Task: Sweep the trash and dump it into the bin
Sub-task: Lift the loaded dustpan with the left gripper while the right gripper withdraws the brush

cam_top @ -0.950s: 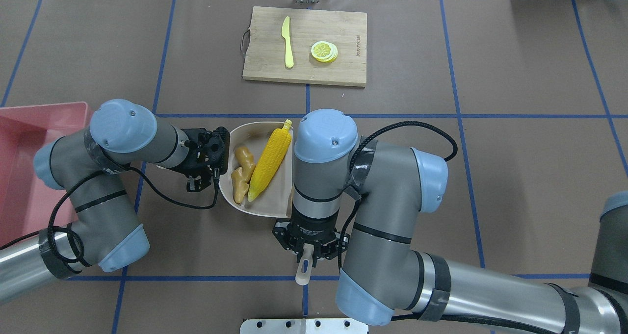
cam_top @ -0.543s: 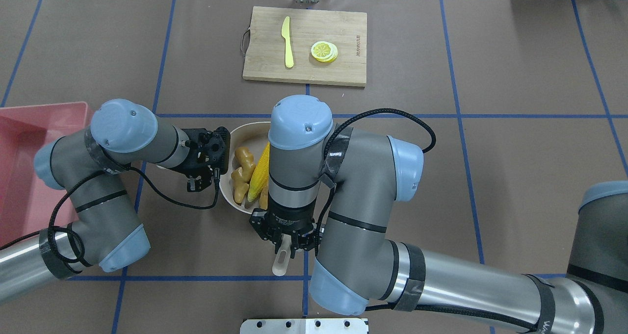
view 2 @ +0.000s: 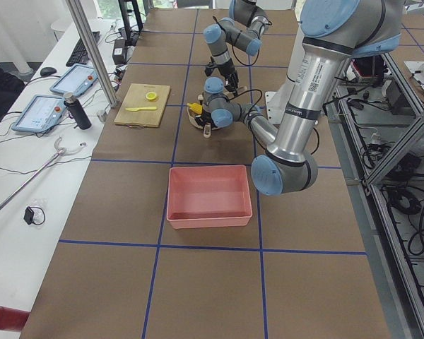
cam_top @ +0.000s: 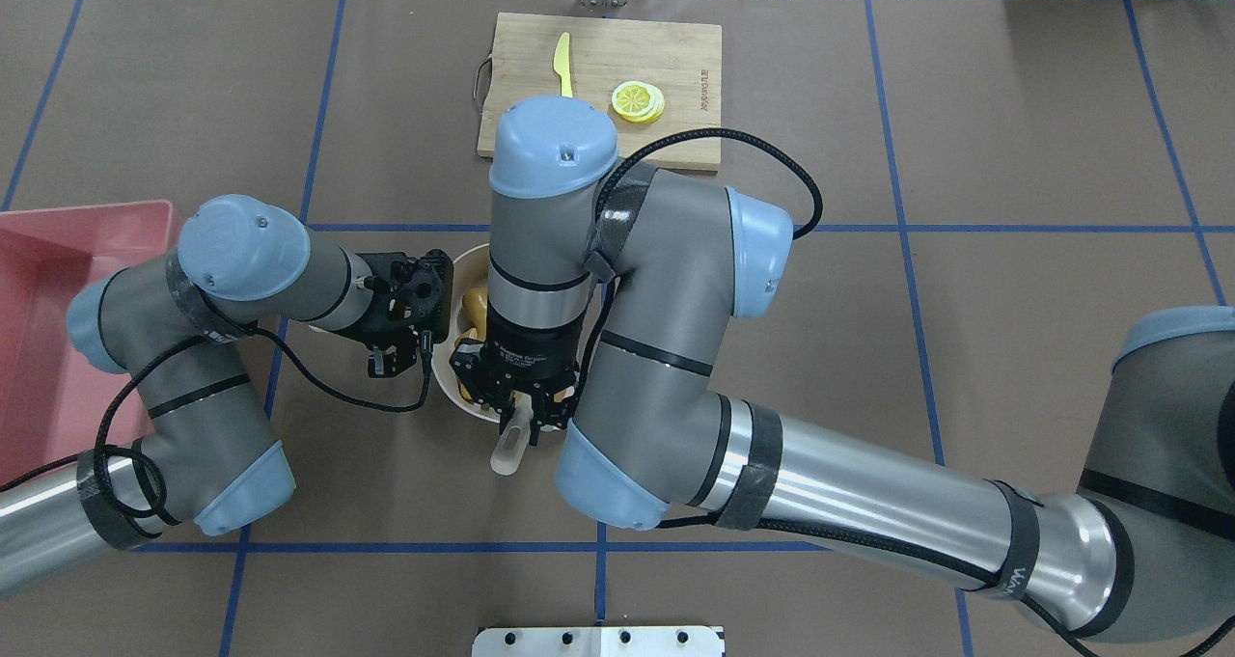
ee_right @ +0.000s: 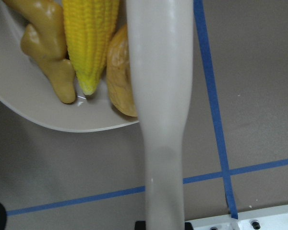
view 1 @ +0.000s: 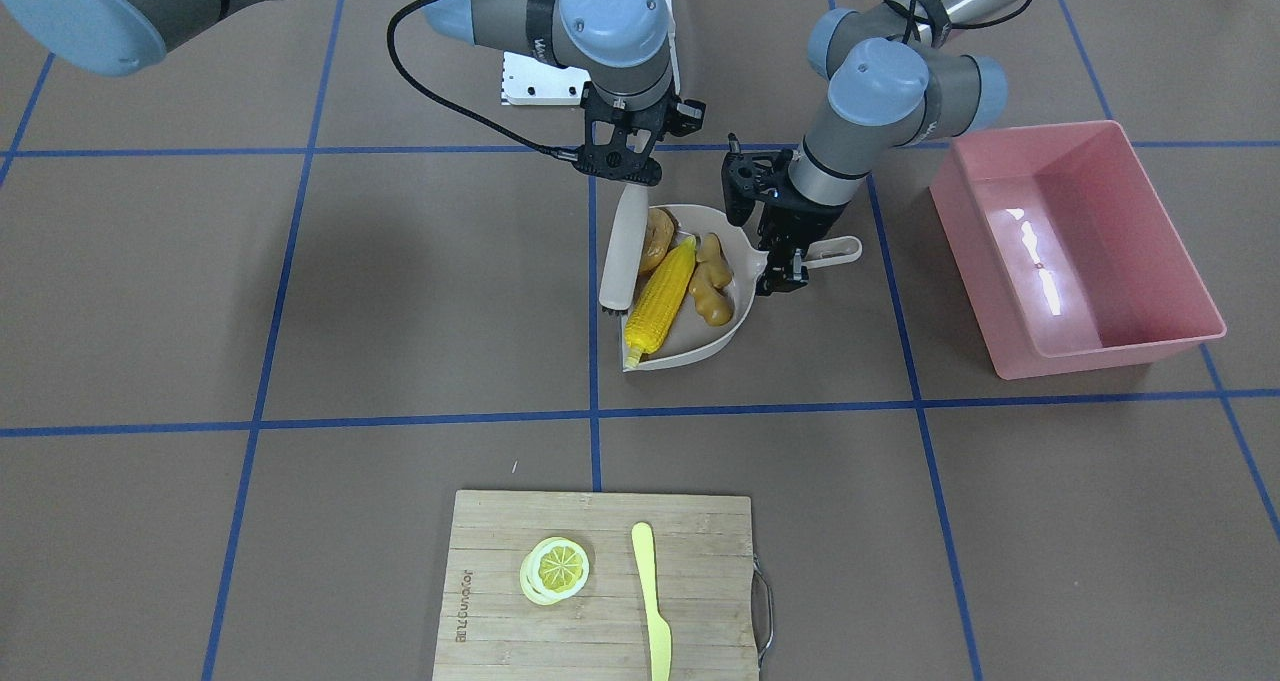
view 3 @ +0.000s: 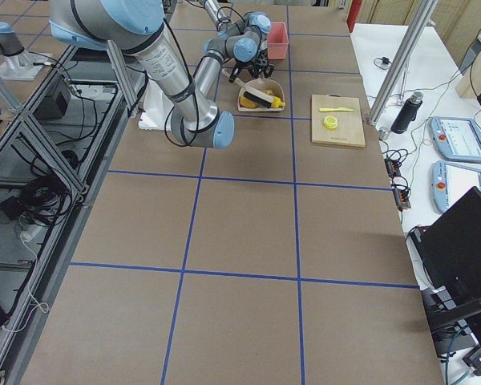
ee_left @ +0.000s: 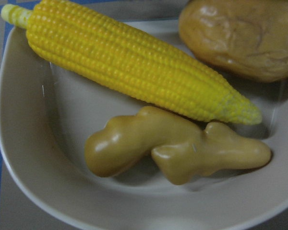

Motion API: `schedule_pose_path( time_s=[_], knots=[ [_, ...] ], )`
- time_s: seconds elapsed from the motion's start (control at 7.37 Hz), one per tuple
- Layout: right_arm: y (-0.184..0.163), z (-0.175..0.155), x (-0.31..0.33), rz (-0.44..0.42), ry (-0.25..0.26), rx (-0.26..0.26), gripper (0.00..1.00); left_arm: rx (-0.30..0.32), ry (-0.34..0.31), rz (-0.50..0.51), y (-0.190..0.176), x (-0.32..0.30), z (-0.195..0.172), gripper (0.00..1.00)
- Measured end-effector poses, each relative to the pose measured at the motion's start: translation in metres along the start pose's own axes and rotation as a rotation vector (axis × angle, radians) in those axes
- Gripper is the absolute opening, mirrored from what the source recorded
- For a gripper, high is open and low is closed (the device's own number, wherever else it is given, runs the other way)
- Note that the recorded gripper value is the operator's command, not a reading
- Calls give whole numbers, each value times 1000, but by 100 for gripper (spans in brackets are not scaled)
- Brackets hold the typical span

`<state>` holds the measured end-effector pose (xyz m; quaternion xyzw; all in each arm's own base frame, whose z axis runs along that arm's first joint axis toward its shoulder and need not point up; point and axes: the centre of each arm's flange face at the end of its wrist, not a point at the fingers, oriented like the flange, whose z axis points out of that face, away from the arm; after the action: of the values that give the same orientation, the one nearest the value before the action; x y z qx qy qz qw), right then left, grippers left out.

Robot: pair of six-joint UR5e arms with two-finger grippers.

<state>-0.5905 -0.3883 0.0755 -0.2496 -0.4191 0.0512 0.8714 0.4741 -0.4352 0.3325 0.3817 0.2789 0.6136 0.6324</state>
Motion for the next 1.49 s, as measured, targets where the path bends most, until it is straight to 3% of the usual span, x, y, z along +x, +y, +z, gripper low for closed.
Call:
schedule_pose_path(
  time_s=[0.41,0.68,0.95,1.22,1.49],
  knots=[
    [-12,-23,-2,26,-7,-3,0,7,-1,2,-1,1,-3,0],
    [-30,-58,24,22,13,36,0,31,-5,6,-5,3,-15,0],
    [-30,-74,111,-51,71,77,0,62,-12,-1,-8,5,-30,0],
    [-31,-74,198,-100,123,117,0,121,3,-77,-12,8,-59,0],
    [-58,-83,275,-191,199,151,0,174,-12,-148,0,-5,-97,0]
  ],
)
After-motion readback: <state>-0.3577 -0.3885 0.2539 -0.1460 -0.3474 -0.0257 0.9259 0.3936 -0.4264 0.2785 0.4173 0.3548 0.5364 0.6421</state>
